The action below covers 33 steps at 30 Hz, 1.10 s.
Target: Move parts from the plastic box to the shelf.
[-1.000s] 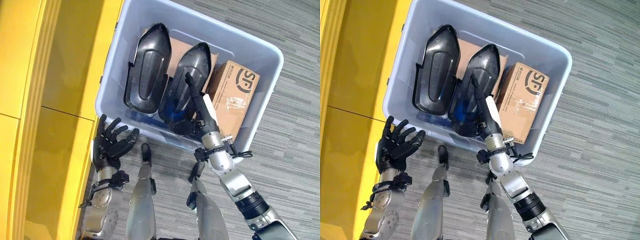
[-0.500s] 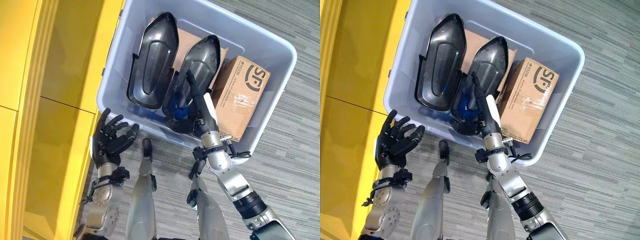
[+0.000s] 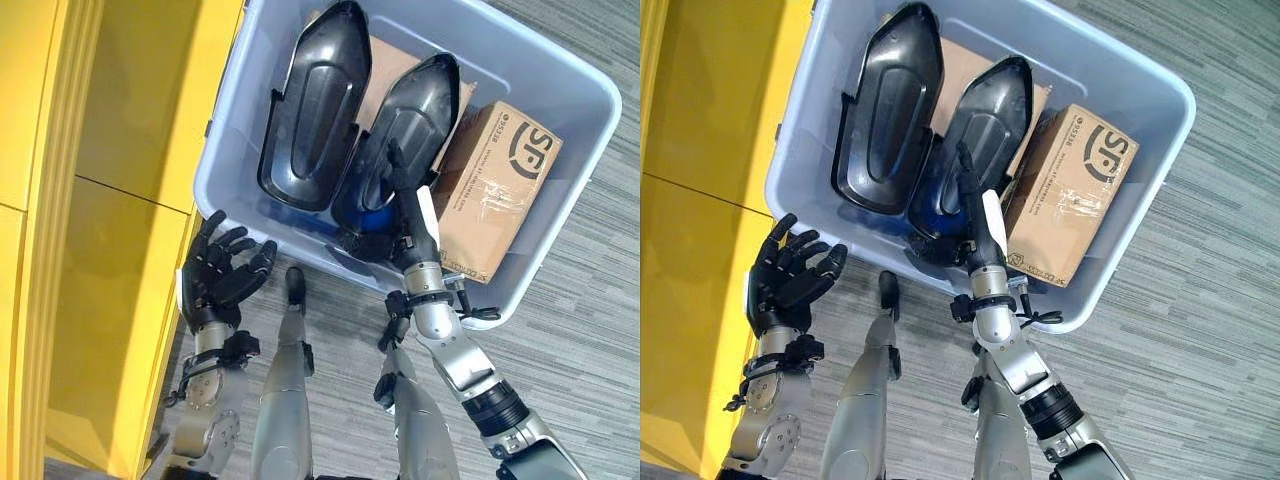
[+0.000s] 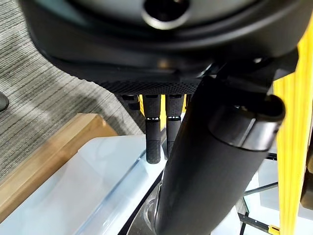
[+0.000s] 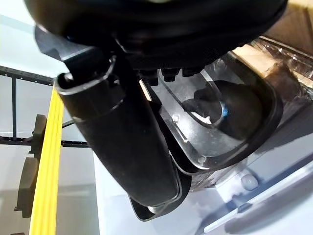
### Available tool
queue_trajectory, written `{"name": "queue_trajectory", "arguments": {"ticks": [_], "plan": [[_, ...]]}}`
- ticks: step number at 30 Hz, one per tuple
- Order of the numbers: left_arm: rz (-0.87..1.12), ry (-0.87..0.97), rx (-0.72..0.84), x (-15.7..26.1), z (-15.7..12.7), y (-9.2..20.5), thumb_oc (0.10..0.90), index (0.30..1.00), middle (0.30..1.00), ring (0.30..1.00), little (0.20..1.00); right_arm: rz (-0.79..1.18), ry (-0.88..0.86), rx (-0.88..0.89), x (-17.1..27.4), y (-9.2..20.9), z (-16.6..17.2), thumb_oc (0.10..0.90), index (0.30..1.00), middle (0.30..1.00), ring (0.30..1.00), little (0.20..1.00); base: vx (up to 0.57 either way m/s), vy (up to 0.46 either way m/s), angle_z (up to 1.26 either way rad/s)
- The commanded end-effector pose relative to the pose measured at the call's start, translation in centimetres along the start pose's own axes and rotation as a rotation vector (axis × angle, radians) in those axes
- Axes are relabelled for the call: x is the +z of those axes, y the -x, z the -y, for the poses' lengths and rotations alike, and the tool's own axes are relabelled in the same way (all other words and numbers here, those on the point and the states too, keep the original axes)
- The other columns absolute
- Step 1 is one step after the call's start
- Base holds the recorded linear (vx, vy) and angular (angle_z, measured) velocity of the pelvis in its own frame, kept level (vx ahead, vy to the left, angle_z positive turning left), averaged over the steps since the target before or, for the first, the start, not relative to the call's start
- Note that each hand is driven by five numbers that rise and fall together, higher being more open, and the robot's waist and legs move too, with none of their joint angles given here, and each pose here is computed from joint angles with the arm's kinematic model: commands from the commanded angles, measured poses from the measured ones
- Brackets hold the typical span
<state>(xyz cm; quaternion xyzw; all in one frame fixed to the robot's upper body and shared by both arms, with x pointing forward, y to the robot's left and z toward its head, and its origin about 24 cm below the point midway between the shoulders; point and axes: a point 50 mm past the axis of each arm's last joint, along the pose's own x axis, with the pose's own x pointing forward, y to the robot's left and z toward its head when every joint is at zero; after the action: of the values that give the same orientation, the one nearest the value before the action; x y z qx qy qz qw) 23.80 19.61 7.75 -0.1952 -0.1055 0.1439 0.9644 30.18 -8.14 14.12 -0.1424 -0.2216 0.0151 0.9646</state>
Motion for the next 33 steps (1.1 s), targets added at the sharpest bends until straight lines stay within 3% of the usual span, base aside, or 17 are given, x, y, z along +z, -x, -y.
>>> {"name": "queue_trajectory", "arguments": {"ticks": [1,18,33], "plan": [[-0.009,-0.095,0.031,0.3,-1.6,1.2,0.900,1.000,1.000,1.000,1.000,0.242,-0.026,-0.087,4.3,-1.0,0.3,0.900,1.000,1.000,1.000,1.000,0.00,0.000,0.00],[0.003,-0.082,0.016,0.3,-0.9,0.9,0.900,1.000,1.000,1.000,1.000,0.234,-0.011,-0.158,4.2,-1.5,0.3,0.900,1.000,1.000,1.000,1.000,0.00,0.016,0.04],[0.015,-0.080,0.036,0.4,-0.9,0.8,0.900,1.000,1.000,1.000,1.000,0.105,0.068,-0.208,1.2,-1.1,0.5,0.900,1.000,1.000,1.000,1.000,0.00,0.002,0.00]]}}
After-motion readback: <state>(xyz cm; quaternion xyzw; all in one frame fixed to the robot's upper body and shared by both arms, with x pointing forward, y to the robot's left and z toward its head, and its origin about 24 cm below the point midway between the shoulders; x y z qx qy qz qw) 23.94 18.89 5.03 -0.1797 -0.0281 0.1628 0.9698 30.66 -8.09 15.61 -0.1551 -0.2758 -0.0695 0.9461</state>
